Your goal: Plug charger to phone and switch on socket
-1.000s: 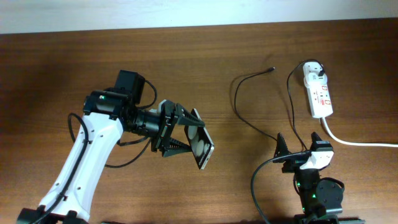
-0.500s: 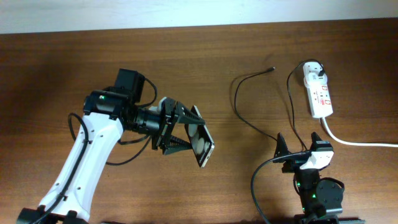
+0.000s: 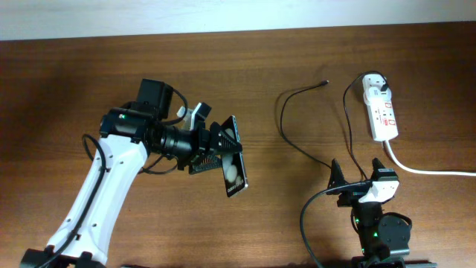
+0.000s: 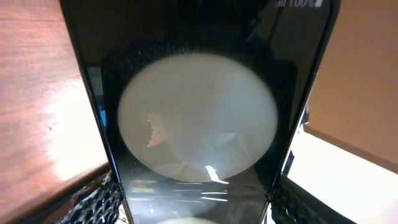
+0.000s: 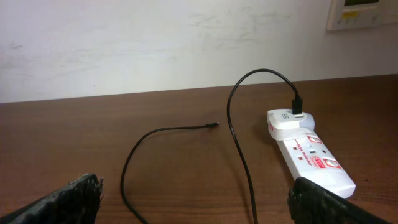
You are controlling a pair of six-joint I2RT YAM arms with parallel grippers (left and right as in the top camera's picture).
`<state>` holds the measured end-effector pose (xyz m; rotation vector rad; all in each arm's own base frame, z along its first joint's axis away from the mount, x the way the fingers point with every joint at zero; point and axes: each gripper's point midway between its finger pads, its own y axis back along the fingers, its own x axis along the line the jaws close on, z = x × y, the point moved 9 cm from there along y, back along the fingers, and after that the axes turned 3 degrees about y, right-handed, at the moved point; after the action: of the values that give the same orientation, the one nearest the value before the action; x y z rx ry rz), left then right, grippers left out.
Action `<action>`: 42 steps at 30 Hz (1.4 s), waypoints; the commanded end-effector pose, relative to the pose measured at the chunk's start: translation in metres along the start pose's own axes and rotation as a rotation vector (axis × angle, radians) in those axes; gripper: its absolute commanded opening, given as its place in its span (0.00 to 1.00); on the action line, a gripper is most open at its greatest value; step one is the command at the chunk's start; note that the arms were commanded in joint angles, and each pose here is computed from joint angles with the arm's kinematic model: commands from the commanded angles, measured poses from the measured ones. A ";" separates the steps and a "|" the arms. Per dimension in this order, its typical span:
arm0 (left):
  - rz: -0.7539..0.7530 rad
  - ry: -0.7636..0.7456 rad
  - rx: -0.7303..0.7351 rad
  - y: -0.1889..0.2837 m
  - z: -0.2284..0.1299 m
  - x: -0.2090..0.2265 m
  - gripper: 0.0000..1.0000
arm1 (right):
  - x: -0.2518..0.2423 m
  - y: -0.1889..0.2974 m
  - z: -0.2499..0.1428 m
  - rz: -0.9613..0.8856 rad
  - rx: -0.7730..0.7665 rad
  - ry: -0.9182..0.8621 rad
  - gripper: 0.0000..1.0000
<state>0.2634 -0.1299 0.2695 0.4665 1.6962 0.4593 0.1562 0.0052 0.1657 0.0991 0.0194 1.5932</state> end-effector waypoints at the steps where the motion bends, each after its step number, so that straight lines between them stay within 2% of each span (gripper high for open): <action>1: 0.001 -0.068 -0.017 0.004 -0.002 -0.002 0.59 | 0.001 0.000 -0.003 0.005 0.005 -0.003 0.99; 8: 0.057 -0.065 -0.043 0.004 0.000 0.002 0.60 | 0.001 0.000 -0.003 0.009 0.005 -0.003 0.99; 10: 0.094 -0.064 -0.062 0.005 0.002 0.005 0.60 | 0.011 0.000 -0.002 0.137 0.002 -0.009 0.99; 12: 0.094 -0.063 -0.065 0.005 0.002 0.005 0.60 | 0.023 0.003 -0.001 0.284 0.022 -0.179 0.99; 14: 0.093 -0.063 -0.065 0.005 0.002 0.005 0.60 | 0.032 0.006 0.000 0.387 0.112 -0.577 0.99; 16: 0.094 -0.063 -0.065 0.005 0.002 0.005 0.60 | 0.038 0.009 0.000 0.449 0.198 -0.816 0.99; 17: 0.093 -0.063 -0.065 0.005 0.002 0.005 0.60 | 0.042 0.011 -0.001 0.495 0.236 -0.856 0.99; 18: 0.093 -0.063 -0.065 0.005 0.002 0.005 0.59 | 0.046 0.013 -0.001 0.547 0.266 -0.857 0.99; 21: 0.116 -0.062 -0.078 0.005 0.004 0.007 0.59 | 0.045 0.013 -0.001 0.540 0.263 -0.862 0.99; 24: 0.211 -0.018 -0.141 0.007 0.009 0.014 0.59 | 0.044 0.012 -0.001 0.532 0.208 -0.703 0.99; 27: 0.215 -0.030 -0.177 0.007 0.015 0.013 0.59 | 0.044 0.011 -0.002 0.527 0.217 -0.706 0.99; 30: 0.216 -0.049 -0.211 0.008 0.020 0.011 0.58 | 0.042 0.011 0.003 0.465 0.303 -0.732 0.99; 34: 0.247 -0.011 -0.235 0.009 0.022 0.014 0.57 | 0.040 0.015 0.042 0.360 0.419 -0.684 0.99; 36: 0.242 0.034 -0.241 0.009 0.022 0.014 0.57 | 0.040 0.022 0.078 0.311 0.509 -0.591 0.99; 40: 0.215 0.223 -0.261 0.008 0.022 0.014 0.56 | 0.043 0.036 0.133 0.275 0.647 -0.585 0.99; 42: 0.199 0.299 -0.265 0.008 0.021 0.013 0.57 | 0.049 0.041 0.142 0.366 0.656 -0.573 0.99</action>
<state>0.2842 -0.1150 0.2528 0.4632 1.7309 0.9016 0.1289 0.0412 0.2988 1.1441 0.0636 1.7093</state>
